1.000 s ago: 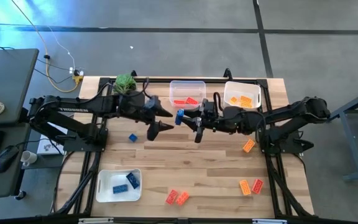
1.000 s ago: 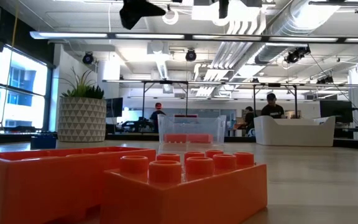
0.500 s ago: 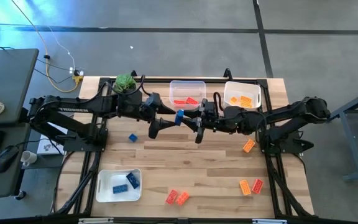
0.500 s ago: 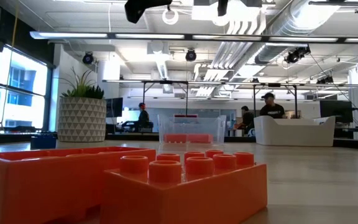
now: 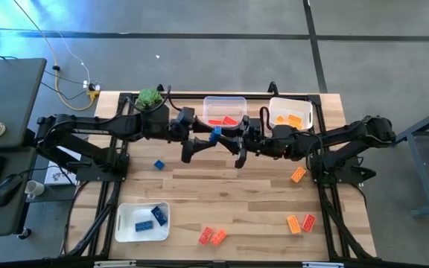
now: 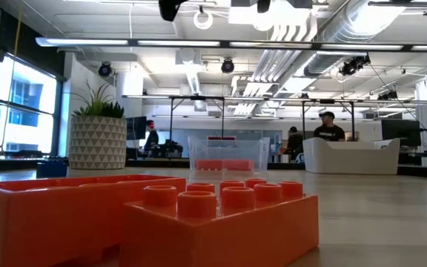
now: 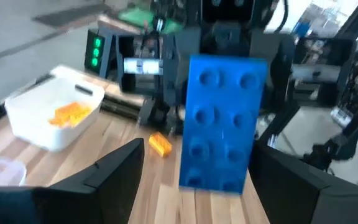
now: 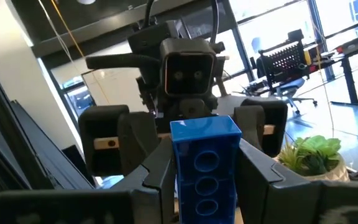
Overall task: Sort & place blocks by color
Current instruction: Put the blue game piece into the bottom white bin
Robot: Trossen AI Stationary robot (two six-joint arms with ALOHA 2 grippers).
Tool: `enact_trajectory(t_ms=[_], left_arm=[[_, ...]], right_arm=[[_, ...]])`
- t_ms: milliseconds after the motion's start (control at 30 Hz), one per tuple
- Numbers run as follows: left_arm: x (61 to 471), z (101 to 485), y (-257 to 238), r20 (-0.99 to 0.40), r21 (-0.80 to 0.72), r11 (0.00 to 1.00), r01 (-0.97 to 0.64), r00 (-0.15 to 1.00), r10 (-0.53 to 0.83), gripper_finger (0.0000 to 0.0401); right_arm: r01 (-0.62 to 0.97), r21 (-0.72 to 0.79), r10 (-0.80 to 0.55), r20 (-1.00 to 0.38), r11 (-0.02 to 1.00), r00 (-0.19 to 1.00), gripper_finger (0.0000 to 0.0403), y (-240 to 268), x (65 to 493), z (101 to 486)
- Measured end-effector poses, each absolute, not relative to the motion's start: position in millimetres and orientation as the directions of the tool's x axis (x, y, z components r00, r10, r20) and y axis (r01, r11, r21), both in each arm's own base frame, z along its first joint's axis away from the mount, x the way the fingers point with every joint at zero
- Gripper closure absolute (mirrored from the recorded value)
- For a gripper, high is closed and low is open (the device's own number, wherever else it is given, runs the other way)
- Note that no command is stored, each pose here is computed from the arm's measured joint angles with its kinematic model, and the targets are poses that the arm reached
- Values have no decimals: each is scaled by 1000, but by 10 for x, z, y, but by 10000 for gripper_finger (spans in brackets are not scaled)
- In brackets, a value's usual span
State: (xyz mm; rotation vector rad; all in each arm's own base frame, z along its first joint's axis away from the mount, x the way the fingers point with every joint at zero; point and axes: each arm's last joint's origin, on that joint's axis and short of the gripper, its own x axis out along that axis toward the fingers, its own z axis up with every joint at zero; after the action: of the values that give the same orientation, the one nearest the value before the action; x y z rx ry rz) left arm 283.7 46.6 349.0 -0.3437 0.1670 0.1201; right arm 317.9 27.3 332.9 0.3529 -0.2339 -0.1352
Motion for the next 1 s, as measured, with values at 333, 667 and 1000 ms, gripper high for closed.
enact_trajectory(t_ms=[333,667,1000], left_arm=[[2922,3472,485,-145,-287,947,-143,984,105,134],[2921,3467,489,-150,-256,953,-159,981,124,241],[2889,3320,471,-303,-233,953,-193,946,117,290]], right_arm=[[102,359,-185,206,928,961,304,251,3181,3331],[116,361,-200,203,925,959,284,244,3183,3327],[144,355,-215,170,924,962,172,235,3190,3294]])
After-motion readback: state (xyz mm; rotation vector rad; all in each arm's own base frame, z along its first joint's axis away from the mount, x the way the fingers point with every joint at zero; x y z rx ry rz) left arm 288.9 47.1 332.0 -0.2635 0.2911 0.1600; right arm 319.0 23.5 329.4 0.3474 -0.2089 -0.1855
